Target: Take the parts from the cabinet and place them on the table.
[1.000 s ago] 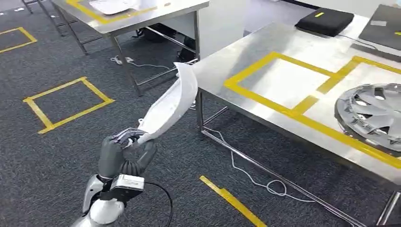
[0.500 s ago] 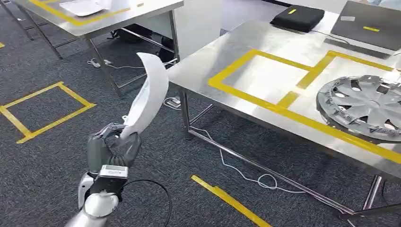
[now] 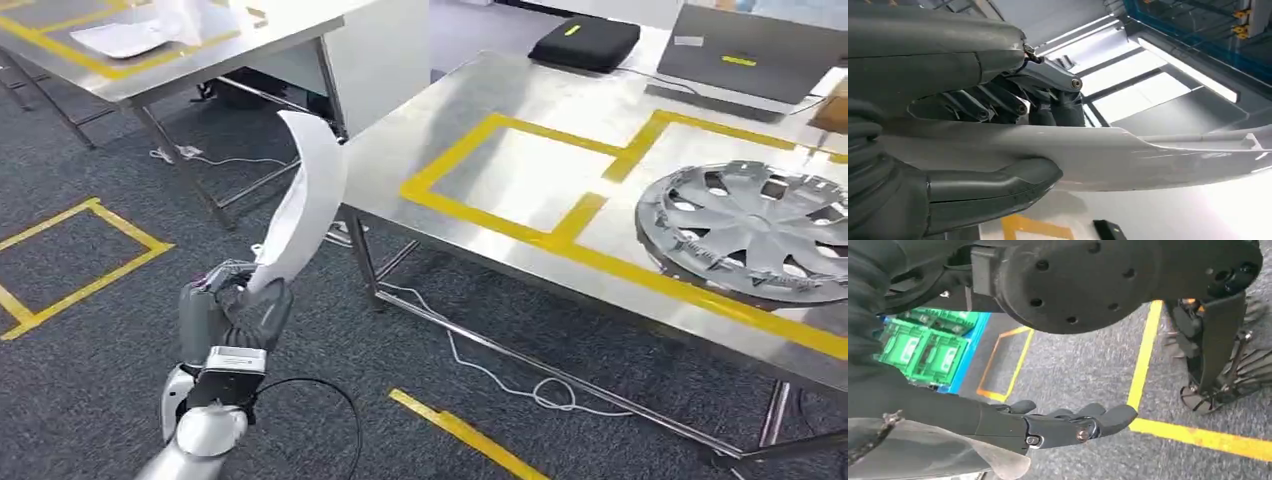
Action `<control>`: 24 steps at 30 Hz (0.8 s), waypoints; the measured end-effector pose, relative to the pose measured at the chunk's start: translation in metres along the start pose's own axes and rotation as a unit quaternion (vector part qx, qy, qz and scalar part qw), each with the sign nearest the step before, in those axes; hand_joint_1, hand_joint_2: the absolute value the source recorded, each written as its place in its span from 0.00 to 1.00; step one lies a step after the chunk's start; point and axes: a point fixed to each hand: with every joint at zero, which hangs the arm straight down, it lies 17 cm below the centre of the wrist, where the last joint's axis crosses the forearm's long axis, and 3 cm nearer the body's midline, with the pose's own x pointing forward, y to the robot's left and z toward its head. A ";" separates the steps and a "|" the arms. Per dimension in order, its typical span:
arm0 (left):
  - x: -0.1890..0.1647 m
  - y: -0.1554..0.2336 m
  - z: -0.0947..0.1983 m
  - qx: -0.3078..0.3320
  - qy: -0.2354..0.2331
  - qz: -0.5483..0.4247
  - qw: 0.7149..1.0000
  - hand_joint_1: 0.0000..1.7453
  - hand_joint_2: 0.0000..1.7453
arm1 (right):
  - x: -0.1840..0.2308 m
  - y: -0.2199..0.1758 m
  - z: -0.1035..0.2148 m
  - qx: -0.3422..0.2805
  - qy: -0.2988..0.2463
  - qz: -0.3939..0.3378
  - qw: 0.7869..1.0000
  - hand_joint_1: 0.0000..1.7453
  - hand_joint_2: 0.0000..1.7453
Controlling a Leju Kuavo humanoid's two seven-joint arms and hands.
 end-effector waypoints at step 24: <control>-0.002 0.006 -0.004 0.011 -0.003 -0.010 1.000 1.00 1.00 | 0.002 -0.002 -0.003 -0.004 0.013 0.005 1.000 0.00 1.00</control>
